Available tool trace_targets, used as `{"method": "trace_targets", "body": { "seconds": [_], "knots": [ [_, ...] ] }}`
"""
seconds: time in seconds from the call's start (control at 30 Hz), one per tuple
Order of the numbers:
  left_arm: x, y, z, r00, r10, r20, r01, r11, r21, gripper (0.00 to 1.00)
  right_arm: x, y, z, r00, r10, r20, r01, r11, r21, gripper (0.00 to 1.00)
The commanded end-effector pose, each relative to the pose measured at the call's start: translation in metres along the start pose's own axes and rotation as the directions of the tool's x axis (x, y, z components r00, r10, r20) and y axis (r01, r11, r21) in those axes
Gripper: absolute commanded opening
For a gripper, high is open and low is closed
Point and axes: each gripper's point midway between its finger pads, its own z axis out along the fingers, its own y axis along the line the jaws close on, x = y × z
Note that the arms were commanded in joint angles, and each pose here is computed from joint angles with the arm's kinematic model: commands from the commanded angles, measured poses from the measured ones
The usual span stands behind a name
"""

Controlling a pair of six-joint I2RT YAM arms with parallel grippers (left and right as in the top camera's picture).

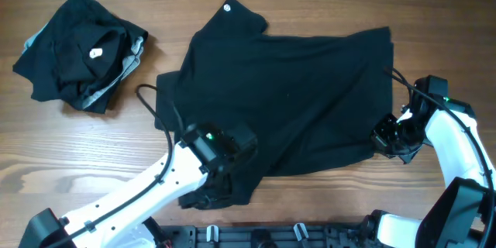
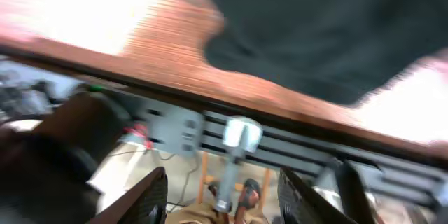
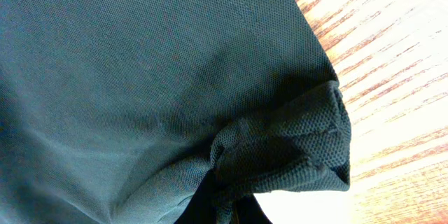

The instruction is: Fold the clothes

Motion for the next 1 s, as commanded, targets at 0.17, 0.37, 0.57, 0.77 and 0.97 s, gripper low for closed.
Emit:
{"method": "trace_targets", "body": {
  "seconds": [0.17, 0.37, 0.57, 0.77, 0.97],
  "knots": [
    [-0.067, -0.001, 0.027, 0.963, -0.268, 0.025, 0.259, 0.948, 0.184, 0.62, -0.004, 0.005, -0.007, 1.000, -0.019, 0.022, 0.020, 1.000, -0.021, 0.04],
    [-0.051, -0.005, 0.072, 0.960, -0.270, -0.070, 0.279, 0.938, 0.205, 0.62, -0.004, 0.005, -0.007, 0.999, -0.035, 0.023, 0.036, 0.999, -0.021, 0.04],
    [-0.030, -0.026, 0.081, 0.972, -0.187, -0.143, 0.220, 0.936, 0.273, 0.32, -0.005, 0.006, -0.007, 0.999, -0.036, 0.026, 0.036, 0.999, -0.022, 0.04],
    [-0.017, -0.030, 0.076, 0.969, -0.158, -0.188, 0.209, 0.934, 0.291, 0.12, -0.005, 0.006, -0.007, 0.999, -0.046, 0.027, 0.046, 0.999, -0.022, 0.04],
    [-0.003, 0.007, 0.080, 0.944, -0.252, -0.214, 0.288, 0.944, 0.159, 0.49, -0.005, 0.006, -0.007, 0.999, -0.045, 0.027, 0.045, 0.999, -0.022, 0.12]
  ]
}}
